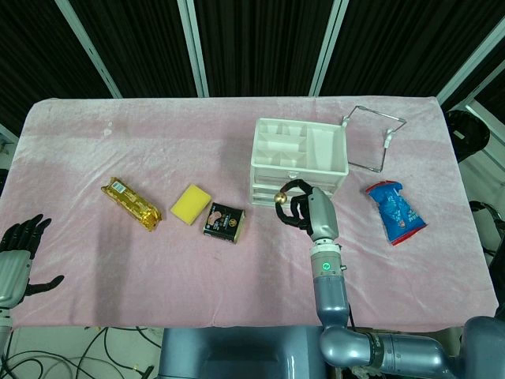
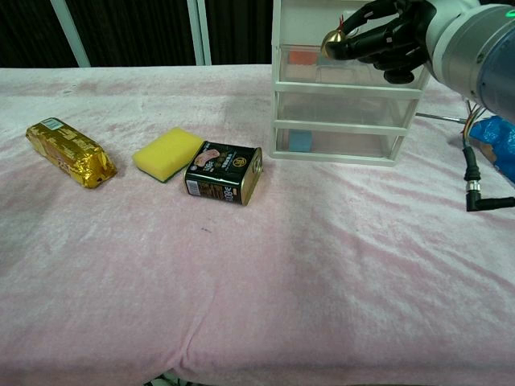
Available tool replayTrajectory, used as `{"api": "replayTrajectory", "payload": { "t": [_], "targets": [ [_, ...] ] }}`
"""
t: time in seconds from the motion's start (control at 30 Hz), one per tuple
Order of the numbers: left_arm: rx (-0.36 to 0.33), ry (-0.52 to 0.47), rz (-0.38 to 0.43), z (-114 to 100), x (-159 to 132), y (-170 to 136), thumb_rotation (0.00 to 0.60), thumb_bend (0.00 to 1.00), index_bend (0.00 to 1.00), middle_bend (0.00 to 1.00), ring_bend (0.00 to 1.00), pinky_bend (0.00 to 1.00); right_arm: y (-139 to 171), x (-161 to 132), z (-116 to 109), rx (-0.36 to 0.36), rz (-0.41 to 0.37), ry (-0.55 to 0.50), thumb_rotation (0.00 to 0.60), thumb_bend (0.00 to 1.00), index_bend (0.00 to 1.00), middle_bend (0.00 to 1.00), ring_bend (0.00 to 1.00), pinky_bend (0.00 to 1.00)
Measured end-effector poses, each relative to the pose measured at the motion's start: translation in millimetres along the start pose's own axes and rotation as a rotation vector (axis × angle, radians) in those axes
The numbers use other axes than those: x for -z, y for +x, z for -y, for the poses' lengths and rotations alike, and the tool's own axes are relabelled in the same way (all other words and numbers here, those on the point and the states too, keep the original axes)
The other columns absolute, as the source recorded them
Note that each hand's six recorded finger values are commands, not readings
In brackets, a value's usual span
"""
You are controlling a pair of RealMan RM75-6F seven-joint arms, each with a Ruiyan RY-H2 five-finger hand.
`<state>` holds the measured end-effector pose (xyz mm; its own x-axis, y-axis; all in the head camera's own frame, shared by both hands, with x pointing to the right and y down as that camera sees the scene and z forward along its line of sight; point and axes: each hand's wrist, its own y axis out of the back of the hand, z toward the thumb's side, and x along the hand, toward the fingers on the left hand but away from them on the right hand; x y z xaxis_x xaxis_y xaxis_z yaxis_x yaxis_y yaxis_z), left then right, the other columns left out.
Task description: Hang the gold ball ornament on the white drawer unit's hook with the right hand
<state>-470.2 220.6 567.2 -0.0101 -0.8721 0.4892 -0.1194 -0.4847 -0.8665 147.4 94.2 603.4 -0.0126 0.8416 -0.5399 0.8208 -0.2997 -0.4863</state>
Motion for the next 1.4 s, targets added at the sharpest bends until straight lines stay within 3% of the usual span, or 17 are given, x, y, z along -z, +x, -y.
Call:
{"api": "replayTrajectory", "payload": {
  "t": [1.4],
  "targets": [
    [-0.007,0.000,-0.003,-1.7,2.0,-1.0,0.600,0.00,0.00,0.00,0.00,0.00,-0.2,2.4,4.6,-0.009,0.009,-0.003,0.600,0.38,0.50,0.87,0.99,0.95]
  ]
}}
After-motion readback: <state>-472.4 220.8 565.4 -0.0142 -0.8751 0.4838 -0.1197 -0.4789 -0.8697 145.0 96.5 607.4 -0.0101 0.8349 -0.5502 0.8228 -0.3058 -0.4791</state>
